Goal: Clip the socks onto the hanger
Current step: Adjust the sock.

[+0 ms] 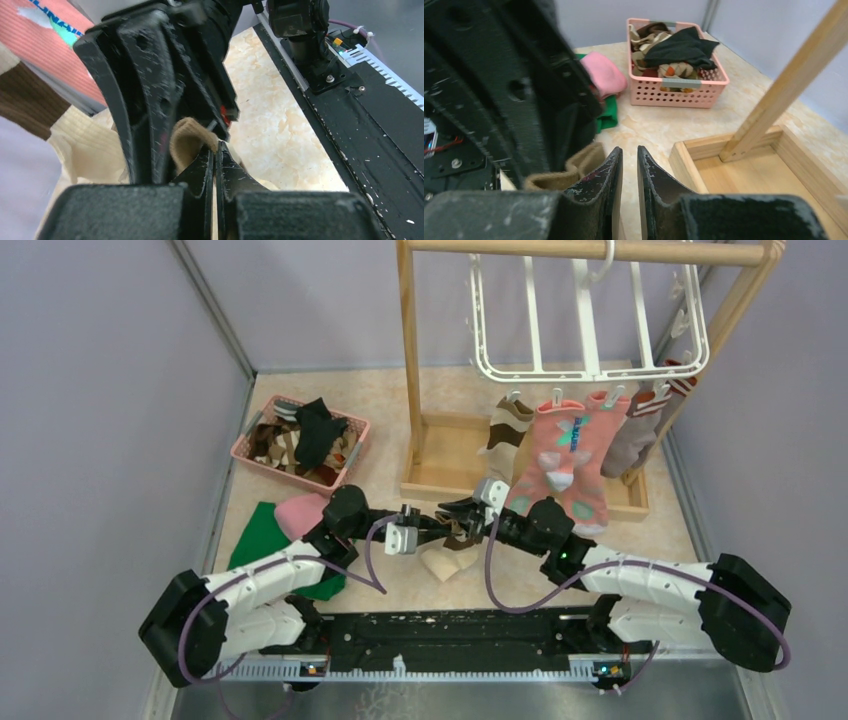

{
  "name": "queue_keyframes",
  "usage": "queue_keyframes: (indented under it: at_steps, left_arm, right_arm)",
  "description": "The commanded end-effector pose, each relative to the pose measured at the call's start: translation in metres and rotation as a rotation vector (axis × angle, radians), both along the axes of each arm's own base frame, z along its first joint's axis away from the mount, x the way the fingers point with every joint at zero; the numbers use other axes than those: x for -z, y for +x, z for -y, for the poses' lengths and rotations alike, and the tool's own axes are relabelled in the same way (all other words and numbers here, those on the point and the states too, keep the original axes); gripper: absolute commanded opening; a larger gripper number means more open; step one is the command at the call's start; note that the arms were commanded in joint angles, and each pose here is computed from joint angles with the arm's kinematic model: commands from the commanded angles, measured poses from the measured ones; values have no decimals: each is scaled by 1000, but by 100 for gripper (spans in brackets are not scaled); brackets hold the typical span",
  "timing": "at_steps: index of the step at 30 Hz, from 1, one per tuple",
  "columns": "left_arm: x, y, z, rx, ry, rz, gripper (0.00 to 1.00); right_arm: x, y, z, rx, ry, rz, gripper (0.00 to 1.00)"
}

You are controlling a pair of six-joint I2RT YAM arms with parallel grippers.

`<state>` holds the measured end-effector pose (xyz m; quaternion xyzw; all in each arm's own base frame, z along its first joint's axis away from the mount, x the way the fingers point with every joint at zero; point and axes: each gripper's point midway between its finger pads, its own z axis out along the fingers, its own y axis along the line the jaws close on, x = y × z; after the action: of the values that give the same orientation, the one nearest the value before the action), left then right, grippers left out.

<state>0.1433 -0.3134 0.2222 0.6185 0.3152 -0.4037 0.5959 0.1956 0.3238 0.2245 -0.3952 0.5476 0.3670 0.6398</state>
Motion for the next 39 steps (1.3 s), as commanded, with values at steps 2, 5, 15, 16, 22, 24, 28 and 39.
queue_keyframes:
  at_steps: [2,5,15,16,22,24,28,39]
  left_arm:
    - [-28,-1,13,91,-27,92,0]
    - [-25,1,16,105,-10,84,0]
    - [-14,-11,3,81,10,-7,0]
    - [-14,-13,-1,64,7,-17,0]
    - [-4,-14,-22,-71,-2,-61,0]
    - [0,-15,-29,-101,-16,-37,0]
    - [6,-16,-37,-139,-28,12,0]
    - [-2,-19,-43,-158,-58,246,0]
  right_arm:
    - [-16,-31,-25,-172,-37,142,17]
    - [-16,-39,-28,-199,-52,187,18]
    - [-51,6,32,195,-20,277,45]
    - [-58,7,40,226,12,296,47]
    - [-94,5,68,317,183,406,72]
    - [-97,7,66,323,187,429,77]
    - [-101,11,55,311,172,471,79]
    - [-141,12,46,321,342,577,85]
